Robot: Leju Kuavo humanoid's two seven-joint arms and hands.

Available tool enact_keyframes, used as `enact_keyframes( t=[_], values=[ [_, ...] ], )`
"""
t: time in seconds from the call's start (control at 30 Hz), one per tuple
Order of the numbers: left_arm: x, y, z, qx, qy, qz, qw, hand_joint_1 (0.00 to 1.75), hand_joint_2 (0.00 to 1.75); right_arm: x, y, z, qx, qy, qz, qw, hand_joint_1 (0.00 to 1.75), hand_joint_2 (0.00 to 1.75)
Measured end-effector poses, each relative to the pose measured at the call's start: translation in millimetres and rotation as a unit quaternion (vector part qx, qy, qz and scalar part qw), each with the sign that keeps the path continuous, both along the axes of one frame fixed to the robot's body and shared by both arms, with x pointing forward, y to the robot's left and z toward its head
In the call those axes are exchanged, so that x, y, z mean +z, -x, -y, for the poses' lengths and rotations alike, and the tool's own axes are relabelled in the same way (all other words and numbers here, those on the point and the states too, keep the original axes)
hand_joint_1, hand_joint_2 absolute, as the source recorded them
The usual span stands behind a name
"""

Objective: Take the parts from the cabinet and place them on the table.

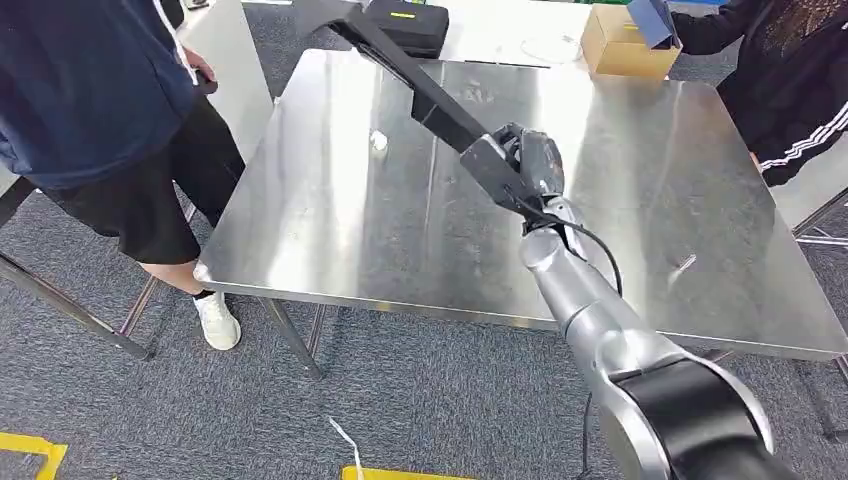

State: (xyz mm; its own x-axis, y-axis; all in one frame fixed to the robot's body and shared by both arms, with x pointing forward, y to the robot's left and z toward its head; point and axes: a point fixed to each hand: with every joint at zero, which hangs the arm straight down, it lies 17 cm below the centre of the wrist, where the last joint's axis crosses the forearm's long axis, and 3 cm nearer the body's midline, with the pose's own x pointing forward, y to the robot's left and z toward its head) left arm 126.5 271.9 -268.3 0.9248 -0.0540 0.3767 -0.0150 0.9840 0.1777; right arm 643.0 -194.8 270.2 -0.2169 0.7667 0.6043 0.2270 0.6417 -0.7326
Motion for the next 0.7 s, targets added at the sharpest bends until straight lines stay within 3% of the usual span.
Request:
enact_keyframes(
  t=[0.47,0.7],
  values=[
    [1,-2,0,-0.017,0.0,0.003,1.0,0.0,1.75,-7,-11,45,-0.056,0.032,-0.032,0.997,1.75,1.75],
    [1,-4,1,-0.024,0.003,0.009,1.0,0.0,1.75,-17,-12,102,-0.123,0.044,-0.056,0.99,1.75,1.75]
  ],
)
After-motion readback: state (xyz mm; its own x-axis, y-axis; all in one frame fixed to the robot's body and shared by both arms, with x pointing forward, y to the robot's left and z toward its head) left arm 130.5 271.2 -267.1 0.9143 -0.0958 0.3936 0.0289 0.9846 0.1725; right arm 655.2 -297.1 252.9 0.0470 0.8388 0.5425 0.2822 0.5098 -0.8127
